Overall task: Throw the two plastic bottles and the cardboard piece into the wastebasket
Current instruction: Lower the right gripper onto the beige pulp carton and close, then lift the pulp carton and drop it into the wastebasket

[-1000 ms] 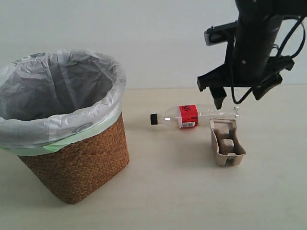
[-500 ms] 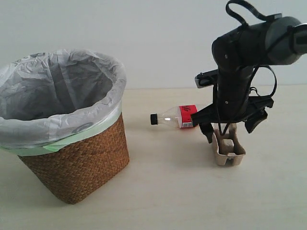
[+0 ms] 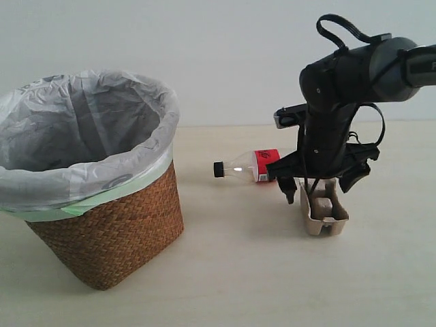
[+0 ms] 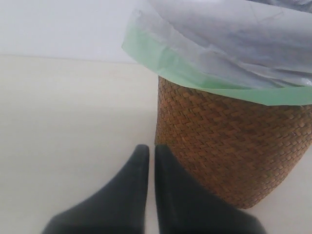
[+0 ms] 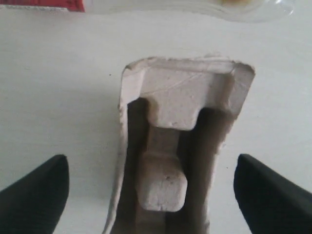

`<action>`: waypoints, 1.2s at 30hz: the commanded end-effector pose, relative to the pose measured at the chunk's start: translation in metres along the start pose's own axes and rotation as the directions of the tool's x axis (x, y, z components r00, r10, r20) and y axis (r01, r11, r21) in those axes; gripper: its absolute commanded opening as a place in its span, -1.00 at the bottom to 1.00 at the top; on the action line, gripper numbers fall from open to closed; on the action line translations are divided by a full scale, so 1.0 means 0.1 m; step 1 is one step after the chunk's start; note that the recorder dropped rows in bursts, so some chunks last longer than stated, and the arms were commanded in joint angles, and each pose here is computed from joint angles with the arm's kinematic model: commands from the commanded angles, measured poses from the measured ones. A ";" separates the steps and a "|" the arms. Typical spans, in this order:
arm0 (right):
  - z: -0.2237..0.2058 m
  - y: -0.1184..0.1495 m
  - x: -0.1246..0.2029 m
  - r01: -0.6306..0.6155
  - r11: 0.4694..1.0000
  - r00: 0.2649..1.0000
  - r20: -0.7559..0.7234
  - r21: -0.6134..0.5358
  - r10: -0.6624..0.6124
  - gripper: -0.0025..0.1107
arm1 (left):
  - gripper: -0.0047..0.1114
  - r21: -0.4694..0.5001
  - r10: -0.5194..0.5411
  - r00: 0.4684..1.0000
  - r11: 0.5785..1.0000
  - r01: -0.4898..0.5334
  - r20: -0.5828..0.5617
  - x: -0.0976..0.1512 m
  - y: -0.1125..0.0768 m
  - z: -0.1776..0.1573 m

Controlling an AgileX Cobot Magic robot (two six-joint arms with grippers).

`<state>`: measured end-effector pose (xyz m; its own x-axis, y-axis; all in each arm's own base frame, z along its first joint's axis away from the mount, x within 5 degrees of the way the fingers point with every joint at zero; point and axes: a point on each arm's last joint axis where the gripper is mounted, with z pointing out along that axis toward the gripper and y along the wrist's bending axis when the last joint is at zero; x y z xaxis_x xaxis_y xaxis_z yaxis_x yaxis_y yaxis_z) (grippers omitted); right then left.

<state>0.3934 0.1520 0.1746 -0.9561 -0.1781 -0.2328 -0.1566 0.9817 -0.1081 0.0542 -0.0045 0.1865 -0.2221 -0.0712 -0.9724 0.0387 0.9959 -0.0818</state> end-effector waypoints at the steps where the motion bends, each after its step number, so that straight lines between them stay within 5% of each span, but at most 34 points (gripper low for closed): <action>1: 0.13 -0.11 0.01 -0.041 0.999 0.999 -0.029 -0.017 0.040 0.50 | -0.85 -0.002 -0.002 1.000 1.000 0.002 0.000 0.01 0.00 0.00; 13: 0.37 -0.04 0.01 -0.050 0.998 0.998 -0.044 -0.043 0.048 0.48 | -0.85 -0.002 -0.002 1.000 1.000 0.002 0.000 0.01 0.00 0.00; 26: 0.37 -0.05 0.00 -0.043 0.998 0.999 -0.035 -0.037 0.042 -0.95 | -0.85 -0.002 -0.002 1.000 1.000 0.002 0.000 0.01 0.00 0.00; 36: -0.18 -0.08 0.07 0.015 0.993 0.998 0.068 -0.113 -0.007 -0.96 | -0.85 -0.002 -0.002 1.000 1.000 0.002 0.000 0.01 0.00 0.00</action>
<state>0.3926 0.1447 0.1659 -0.9575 -0.1727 -0.2310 -0.1685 0.9850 -0.0378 0.0542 -0.0045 0.1865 -0.2221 -0.0712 -0.9724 0.0387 0.9959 -0.0818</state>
